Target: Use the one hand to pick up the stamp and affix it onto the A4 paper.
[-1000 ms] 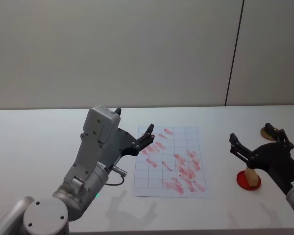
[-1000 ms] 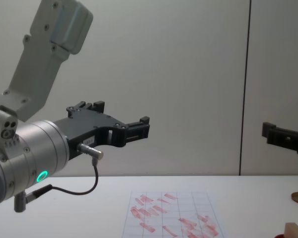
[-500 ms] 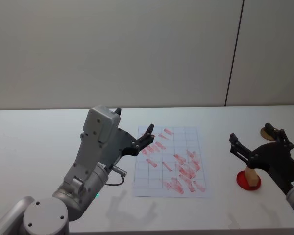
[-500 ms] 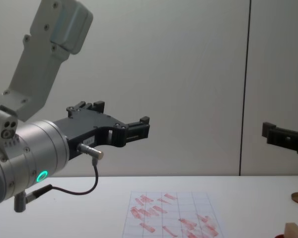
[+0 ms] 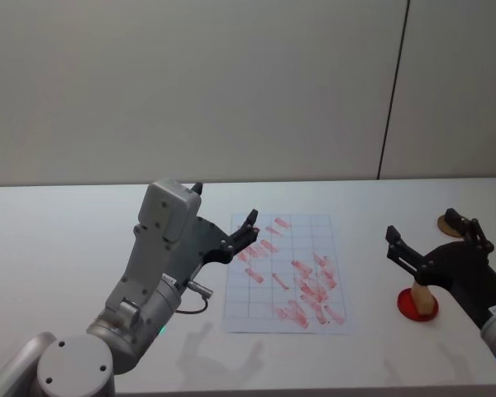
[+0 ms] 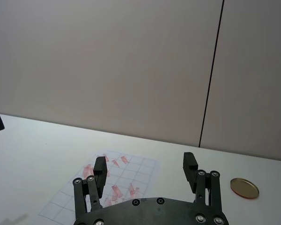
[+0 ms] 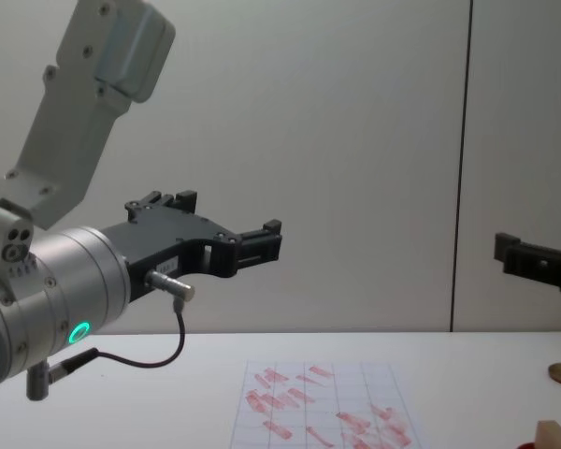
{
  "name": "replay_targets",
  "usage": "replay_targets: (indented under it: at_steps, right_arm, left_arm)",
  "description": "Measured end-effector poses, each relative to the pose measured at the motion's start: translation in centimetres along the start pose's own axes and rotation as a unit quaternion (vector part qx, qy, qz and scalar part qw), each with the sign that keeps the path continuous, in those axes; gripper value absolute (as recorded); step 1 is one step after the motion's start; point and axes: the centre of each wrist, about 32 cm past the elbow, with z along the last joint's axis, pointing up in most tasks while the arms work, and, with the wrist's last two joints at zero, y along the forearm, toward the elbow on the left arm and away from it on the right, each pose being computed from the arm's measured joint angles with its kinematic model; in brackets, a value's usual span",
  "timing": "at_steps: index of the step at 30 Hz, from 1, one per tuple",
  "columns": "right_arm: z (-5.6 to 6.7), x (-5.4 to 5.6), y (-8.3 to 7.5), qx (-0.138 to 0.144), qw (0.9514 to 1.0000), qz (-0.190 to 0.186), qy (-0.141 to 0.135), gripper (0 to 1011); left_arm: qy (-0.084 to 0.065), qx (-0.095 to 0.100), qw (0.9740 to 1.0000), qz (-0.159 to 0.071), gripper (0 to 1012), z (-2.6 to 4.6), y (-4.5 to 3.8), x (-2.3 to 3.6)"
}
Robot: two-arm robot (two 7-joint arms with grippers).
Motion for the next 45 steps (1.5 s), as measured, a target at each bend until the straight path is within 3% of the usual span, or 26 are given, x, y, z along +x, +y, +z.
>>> replay_targets:
  at_steps: [15,33,45]
  right_arm:
    - [-0.1,-0.5,0.8,-0.057,0.9974,-0.043,-0.007,1000]
    - [-1.2,1.0,4.7,-0.125,0.9883,-0.088,0.001,1000]
    - [-2.9,1.9,7.2,-0.178,0.9787,-0.102,0.013,1000]
  left_arm:
    - [0.0,0.0,1.0,0.0,993,0.0,0.0,0.0]
    - [0.0,0.0,1.0,0.0,993,0.0,0.0,0.0]
    - [0.0,0.0,1.0,0.0,993,0.0,0.0,0.0]
